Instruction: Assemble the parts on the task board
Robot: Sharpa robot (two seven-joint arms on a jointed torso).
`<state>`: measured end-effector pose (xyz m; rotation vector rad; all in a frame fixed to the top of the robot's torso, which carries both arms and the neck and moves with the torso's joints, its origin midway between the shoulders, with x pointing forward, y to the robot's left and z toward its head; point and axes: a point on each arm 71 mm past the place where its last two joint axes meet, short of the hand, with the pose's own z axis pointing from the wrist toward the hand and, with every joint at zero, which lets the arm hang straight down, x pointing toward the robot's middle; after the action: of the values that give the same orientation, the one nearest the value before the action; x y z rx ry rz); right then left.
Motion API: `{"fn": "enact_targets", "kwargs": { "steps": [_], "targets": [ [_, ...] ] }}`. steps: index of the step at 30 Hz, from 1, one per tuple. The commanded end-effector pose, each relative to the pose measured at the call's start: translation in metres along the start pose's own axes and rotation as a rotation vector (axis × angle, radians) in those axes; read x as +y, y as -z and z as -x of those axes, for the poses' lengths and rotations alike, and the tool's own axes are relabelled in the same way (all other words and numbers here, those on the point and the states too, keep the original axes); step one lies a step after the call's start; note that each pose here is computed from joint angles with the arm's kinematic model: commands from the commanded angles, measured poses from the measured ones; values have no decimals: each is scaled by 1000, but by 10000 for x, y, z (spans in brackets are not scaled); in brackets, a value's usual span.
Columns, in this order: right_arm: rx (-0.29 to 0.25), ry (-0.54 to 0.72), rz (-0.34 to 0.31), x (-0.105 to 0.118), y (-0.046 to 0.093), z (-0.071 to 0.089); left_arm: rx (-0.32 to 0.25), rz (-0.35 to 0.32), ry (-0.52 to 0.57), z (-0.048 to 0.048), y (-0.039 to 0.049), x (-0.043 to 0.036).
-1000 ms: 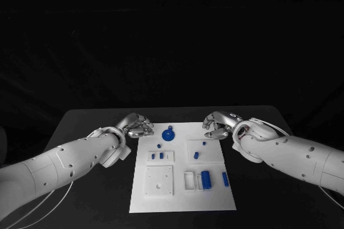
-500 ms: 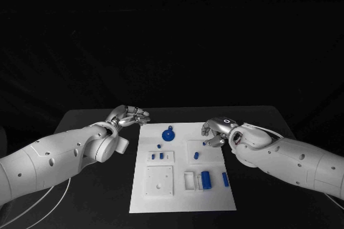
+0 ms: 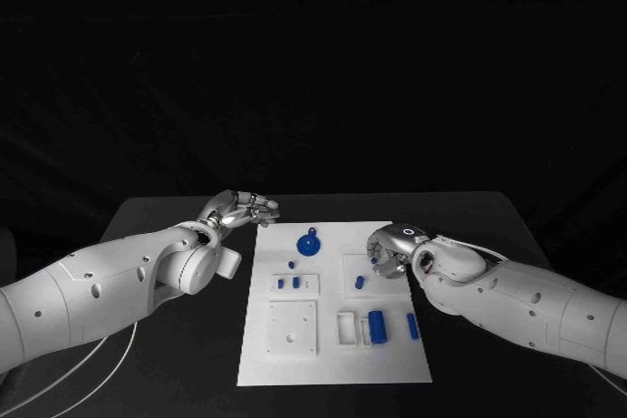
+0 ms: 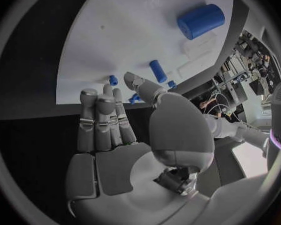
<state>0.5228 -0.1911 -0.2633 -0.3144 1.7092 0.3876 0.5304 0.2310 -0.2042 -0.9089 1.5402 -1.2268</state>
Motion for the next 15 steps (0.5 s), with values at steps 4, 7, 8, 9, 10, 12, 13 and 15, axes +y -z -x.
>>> {"fn": "enact_targets", "kwargs": {
  "steps": [4, 7, 8, 9, 10, 12, 13, 15],
  "targets": [
    [-6, 46, -12, -8, -6, -59, 9, -7, 36, 6, 0, -12],
    [-2, 44, -10, 4, -12, -73, 9, -5, 36, 9, 0, -10],
    [-1, 44, -9, 10, -15, -80, 8, -4, 36, 10, -1, -9],
    [-1, 44, -8, 13, -17, -82, 8, -4, 36, 10, -2, -8],
    [-2, 44, -7, 18, -18, -88, 9, -4, 36, 11, -2, -8],
    [-9, 42, -8, 24, -22, -92, 10, -4, 36, 11, -2, -8],
    [-10, 41, -12, 26, -21, -95, 12, -3, 37, 9, -3, -7],
    [-10, 41, -23, 26, -17, -100, 12, -1, 38, 7, -3, -6]
  ]
}}
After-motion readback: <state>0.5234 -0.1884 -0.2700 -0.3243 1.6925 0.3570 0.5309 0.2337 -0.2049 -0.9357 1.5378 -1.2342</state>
